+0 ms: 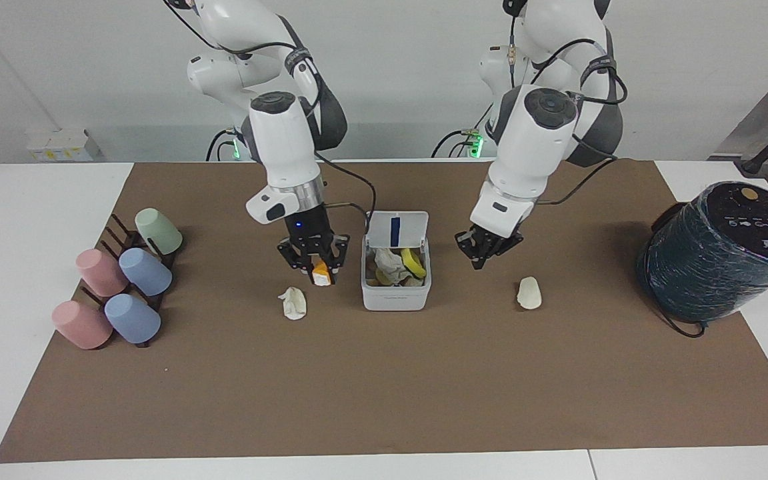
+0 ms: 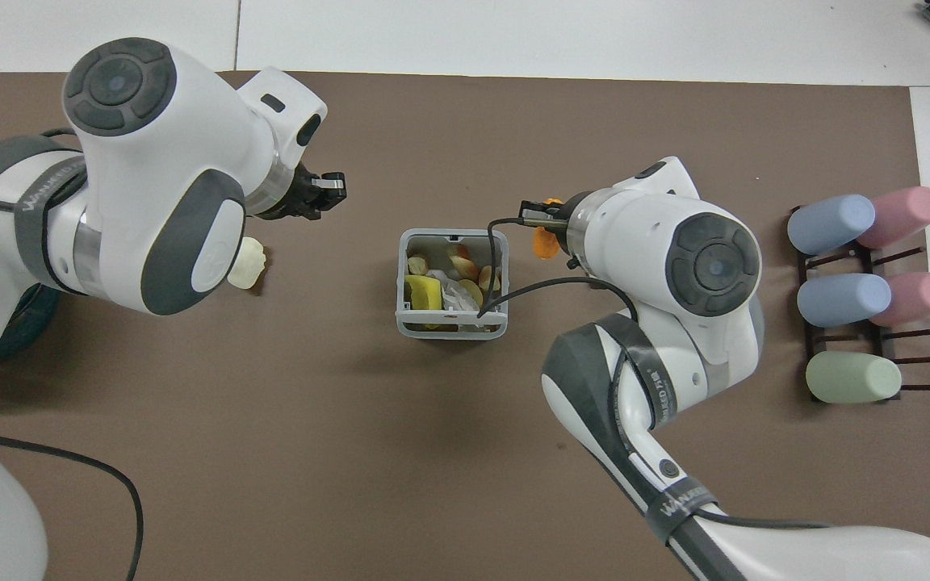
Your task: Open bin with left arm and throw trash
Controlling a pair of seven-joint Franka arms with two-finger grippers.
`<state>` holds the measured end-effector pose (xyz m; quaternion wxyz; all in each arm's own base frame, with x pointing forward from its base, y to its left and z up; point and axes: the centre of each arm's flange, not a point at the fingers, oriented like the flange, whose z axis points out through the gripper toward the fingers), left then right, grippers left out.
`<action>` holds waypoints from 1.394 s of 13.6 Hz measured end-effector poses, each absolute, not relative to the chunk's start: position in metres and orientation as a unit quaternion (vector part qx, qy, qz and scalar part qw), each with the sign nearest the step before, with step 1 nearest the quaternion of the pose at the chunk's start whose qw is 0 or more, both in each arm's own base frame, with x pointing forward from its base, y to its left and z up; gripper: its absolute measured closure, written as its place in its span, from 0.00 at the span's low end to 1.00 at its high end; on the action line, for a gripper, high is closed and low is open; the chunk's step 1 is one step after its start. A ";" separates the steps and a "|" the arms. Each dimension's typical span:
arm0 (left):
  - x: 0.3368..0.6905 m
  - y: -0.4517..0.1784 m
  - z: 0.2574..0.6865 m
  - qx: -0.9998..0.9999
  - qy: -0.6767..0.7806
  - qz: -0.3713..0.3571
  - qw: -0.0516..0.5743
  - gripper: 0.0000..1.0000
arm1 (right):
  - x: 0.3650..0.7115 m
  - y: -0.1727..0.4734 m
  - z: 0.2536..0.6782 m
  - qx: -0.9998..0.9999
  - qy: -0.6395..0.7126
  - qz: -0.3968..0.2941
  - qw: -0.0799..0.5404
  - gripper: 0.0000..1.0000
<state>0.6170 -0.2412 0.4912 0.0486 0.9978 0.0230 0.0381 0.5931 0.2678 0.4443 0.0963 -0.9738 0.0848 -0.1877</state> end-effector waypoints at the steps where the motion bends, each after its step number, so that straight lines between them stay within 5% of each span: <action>1: 0.622 -0.222 0.480 0.998 0.000 0.041 0.046 0.99 | 0.592 0.284 0.441 -0.974 0.087 -0.185 0.101 0.62; 3: 0.622 -0.189 0.454 0.997 -0.027 0.051 0.043 0.99 | 0.583 0.316 0.433 -0.974 0.089 -0.177 0.108 0.62; 7: 0.610 -0.142 0.420 0.996 -0.049 0.065 0.036 0.60 | 0.563 0.347 0.418 -0.982 0.075 -0.146 0.096 0.62; 11: 0.601 -0.110 0.382 0.994 -0.059 0.089 0.033 0.19 | 0.562 0.344 0.417 -0.985 0.089 -0.123 0.083 0.22; 13: 0.596 -0.109 0.356 0.993 -0.061 0.097 0.033 0.19 | 0.563 0.344 0.422 -0.985 0.093 -0.120 0.083 0.08; 18: 0.591 -0.109 0.298 0.992 -0.076 0.090 0.033 0.21 | 0.594 0.296 0.433 -0.983 0.103 -0.132 0.075 0.08; 19: 0.588 -0.109 0.293 0.993 -0.077 0.088 0.033 0.30 | 0.601 0.277 0.430 -0.985 0.089 -0.132 0.067 0.08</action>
